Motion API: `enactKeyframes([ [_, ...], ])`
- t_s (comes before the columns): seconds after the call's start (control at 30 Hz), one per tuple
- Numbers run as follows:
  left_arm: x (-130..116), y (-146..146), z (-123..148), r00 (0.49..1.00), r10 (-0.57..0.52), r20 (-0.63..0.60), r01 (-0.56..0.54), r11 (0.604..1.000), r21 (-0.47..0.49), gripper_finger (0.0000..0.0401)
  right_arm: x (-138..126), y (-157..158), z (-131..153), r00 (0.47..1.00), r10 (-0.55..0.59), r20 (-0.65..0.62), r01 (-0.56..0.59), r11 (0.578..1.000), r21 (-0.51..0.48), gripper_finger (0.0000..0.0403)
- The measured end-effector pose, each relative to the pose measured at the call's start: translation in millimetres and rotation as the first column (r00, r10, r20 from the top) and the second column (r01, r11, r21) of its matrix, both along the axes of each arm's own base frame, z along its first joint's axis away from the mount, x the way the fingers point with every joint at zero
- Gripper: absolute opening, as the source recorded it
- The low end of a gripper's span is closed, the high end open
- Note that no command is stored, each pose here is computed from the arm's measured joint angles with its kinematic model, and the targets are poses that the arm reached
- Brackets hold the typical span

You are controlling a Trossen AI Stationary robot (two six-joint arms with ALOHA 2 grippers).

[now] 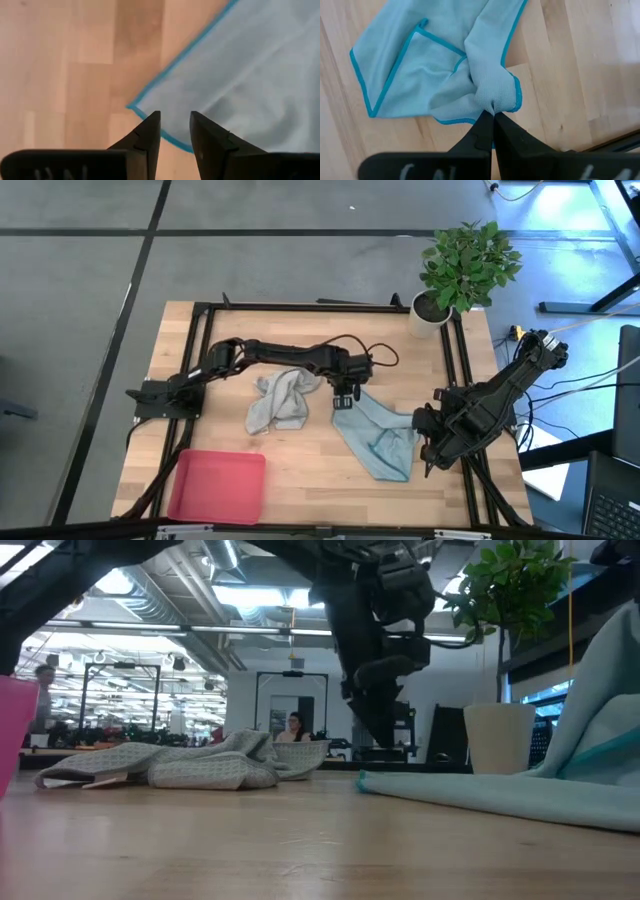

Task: Roll microfiber towels into tight, uniform cylinder then place into a basket
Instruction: Fold the blue towel

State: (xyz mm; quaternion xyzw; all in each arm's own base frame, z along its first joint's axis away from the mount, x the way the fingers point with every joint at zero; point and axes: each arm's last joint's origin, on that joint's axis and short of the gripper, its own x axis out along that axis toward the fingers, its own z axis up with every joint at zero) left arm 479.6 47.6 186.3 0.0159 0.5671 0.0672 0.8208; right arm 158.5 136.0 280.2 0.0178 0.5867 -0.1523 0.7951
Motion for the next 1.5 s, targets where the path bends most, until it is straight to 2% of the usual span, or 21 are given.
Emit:
enactKeyframes([
  [0.2,6.7,20.3,-14.5,0.999,0.040,0.034,-0.040,0.999,0.005,0.0107,0.4,-0.5,0.2,1.000,-0.001,0.016,0.001,1.000,-0.017,0.0010],
  [0.47,4.3,40.5,-24.6,0.996,0.085,0.011,-0.084,0.996,-0.017,0.0108,0.4,-0.5,0.2,1.000,-0.001,0.017,0.002,1.000,-0.017,0.0010],
  [0.6,4.6,43.4,-32.8,0.997,0.074,-0.004,-0.074,0.996,-0.058,0.0108,0.4,-0.5,0.2,1.000,-0.001,0.017,0.002,1.000,-0.018,0.0010],
  [1.07,6.7,43.3,-41.9,1.000,0.020,-0.019,-0.021,0.999,-0.047,0.0107,0.8,-0.8,0.4,1.000,-0.002,0.029,0.003,1.000,-0.031,0.0010],
  [1.2,6.3,42.6,-43.3,0.999,0.014,-0.029,-0.015,0.999,-0.047,0.0088,0.9,-1.0,0.5,0.999,-0.002,0.036,0.004,0.999,-0.037,0.0010],
  [1.43,4.8,41.9,-48.4,0.998,0.001,-0.066,-0.003,0.999,-0.037,0.0008,1.3,-1.4,0.8,0.998,-0.018,0.055,0.020,0.999,-0.048,0.0010],
  [1.5,5.0,40.2,-48.7,0.998,-0.004,-0.067,0.002,0.999,-0.036,0.0006,1.4,-1.8,0.9,0.998,-0.022,0.062,0.026,0.998,-0.055,0.0010],
])
